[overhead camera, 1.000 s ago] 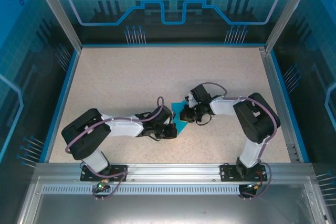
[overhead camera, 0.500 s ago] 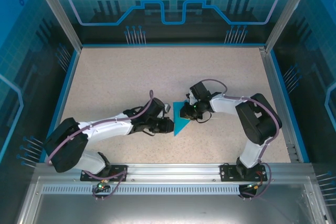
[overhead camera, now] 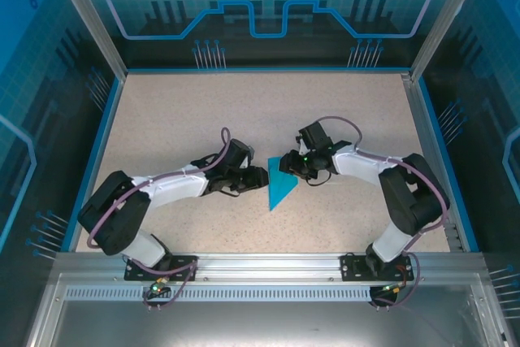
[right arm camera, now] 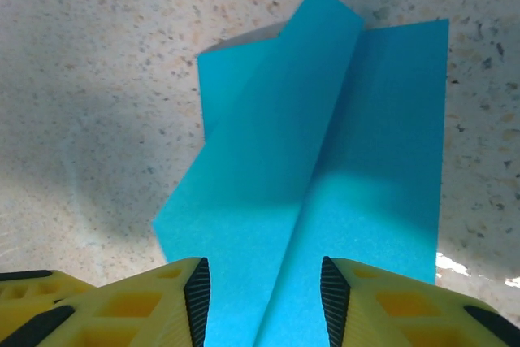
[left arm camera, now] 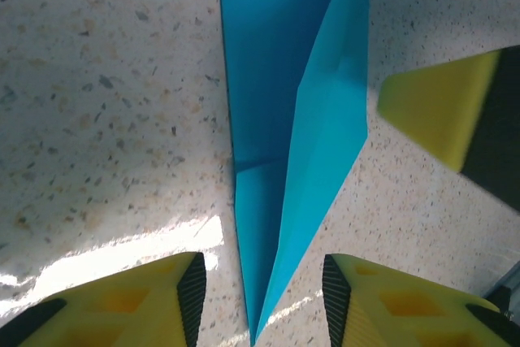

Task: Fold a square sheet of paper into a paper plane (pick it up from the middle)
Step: Turn over the paper at the center of the table.

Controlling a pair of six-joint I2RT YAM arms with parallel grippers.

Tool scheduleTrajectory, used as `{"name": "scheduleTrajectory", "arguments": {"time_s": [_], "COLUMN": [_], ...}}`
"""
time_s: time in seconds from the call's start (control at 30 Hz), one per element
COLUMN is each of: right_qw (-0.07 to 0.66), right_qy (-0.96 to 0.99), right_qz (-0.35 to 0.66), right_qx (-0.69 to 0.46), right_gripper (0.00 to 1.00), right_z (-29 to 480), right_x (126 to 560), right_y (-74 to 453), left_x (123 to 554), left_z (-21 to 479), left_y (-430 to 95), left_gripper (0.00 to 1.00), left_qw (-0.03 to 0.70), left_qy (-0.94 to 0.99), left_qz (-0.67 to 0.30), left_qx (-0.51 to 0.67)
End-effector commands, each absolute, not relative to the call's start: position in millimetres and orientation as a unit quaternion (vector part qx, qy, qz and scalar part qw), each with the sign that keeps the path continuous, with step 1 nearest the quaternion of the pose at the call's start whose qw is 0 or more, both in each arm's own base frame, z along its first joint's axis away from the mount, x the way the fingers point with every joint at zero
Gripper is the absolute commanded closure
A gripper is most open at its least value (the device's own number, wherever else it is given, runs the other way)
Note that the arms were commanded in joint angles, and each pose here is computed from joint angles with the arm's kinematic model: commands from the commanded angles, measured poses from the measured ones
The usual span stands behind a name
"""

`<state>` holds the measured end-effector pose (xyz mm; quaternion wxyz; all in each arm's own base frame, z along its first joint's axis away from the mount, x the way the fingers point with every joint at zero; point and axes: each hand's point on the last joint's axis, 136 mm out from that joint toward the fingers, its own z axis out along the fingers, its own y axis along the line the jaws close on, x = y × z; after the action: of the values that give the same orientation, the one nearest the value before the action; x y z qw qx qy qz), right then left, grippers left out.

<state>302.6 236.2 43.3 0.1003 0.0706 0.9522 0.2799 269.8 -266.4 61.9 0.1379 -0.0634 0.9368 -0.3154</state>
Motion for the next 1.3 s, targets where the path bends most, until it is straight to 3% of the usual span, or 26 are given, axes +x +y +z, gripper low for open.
{"name": "scheduleTrajectory", "arguments": {"time_s": [0.0,0.57,0.93,1.27], "right_qw": [0.086,0.065,0.082,0.159], "right_qy": [0.951,0.937,0.918,0.847], "right_qz": [0.288,0.343,0.387,0.507], "right_qx": [0.076,0.032,0.033,0.019], "right_gripper": [0.59,0.66,0.92,0.94], "right_z": [36,31,30,131], "right_x": [305,300,300,323], "right_y": [241,271,278,281], "left_x": [281,286,290,293], "left_z": [68,44,50,112], "left_y": [-276,-272,-250,-246], "left_gripper": [0.54,0.54,0.51,0.16], "left_qw": [0.135,0.099,0.1,0.135], "left_qy": [0.929,0.932,0.922,0.868], "left_qz": [-0.337,-0.336,-0.349,-0.464], "left_qx": [-0.073,-0.098,-0.132,-0.117]}}
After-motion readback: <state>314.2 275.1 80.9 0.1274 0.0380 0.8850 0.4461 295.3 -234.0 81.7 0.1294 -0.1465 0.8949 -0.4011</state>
